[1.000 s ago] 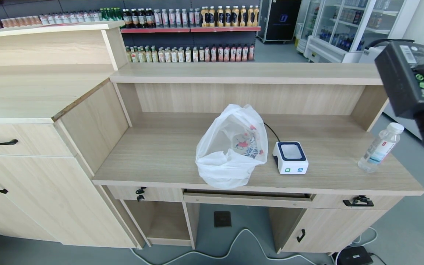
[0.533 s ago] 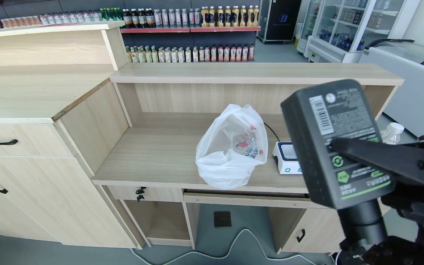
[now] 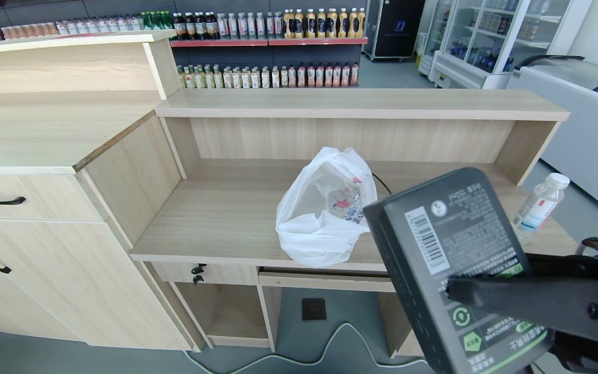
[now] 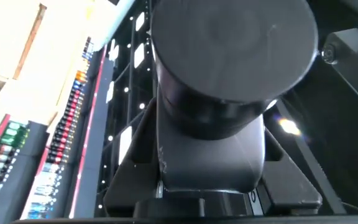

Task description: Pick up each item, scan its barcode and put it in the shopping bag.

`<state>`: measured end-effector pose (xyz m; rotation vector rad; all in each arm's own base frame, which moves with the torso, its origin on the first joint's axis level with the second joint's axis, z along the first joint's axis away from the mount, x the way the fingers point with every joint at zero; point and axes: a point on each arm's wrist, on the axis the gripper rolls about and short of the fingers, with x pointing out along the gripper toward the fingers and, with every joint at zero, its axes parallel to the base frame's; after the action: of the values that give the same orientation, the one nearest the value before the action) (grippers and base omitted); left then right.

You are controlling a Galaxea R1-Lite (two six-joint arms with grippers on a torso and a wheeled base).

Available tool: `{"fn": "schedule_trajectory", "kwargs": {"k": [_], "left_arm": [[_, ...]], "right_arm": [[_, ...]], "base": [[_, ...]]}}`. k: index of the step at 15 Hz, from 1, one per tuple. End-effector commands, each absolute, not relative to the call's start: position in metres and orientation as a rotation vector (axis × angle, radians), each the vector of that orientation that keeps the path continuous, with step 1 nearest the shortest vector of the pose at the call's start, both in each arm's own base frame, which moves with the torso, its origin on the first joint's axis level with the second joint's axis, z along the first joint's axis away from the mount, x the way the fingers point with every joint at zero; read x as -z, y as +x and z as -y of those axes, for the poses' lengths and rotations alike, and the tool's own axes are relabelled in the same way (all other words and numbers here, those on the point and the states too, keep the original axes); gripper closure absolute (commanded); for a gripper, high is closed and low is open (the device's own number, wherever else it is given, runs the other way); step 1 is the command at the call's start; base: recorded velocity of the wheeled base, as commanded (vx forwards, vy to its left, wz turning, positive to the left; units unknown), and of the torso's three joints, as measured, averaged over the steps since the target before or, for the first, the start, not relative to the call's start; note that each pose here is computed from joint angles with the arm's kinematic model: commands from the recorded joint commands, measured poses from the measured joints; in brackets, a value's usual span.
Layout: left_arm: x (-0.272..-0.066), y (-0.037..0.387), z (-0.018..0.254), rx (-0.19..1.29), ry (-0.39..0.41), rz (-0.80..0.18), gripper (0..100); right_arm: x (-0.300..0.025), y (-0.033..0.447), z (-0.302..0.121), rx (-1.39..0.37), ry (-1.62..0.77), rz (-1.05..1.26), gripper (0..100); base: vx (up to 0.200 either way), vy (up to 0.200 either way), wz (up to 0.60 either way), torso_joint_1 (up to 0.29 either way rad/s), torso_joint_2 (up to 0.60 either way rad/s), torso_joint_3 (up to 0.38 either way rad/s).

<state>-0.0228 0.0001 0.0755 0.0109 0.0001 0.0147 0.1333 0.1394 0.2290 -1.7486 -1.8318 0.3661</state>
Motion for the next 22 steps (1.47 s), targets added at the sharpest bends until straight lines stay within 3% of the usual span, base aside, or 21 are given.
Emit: {"fn": "schedule_trajectory", "kwargs": {"k": [1, 4, 15, 22], "left_arm": [[-0.075, -0.023, 0.0, -0.015, 0.011, 0.0, 100], [-0.075, -0.023, 0.0, -0.015, 0.011, 0.0, 100], [-0.075, -0.023, 0.0, -0.015, 0.011, 0.0, 100], [-0.075, -0.023, 0.0, -0.015, 0.011, 0.0, 100]], "right_arm": [[-0.232, 0.131, -0.138, -0.343, -1.75, 1.844, 100], [-0.232, 0.129, -0.134, -0.279, -1.803, 1.872, 100], [-0.214, 0.144, -0.119, -0.451, -1.949, 1.743, 100], [-0.212, 0.144, -0.118, -0.471, -1.945, 1.73, 100]], "base": [[0.0, 0.0, 0.0, 0.0, 0.0, 0.0], [0.0, 0.0, 0.0, 0.0, 0.0, 0.0], [0.0, 0.0, 0.0, 0.0, 0.0, 0.0], [0.0, 0.0, 0.0, 0.0, 0.0, 0.0]]}}
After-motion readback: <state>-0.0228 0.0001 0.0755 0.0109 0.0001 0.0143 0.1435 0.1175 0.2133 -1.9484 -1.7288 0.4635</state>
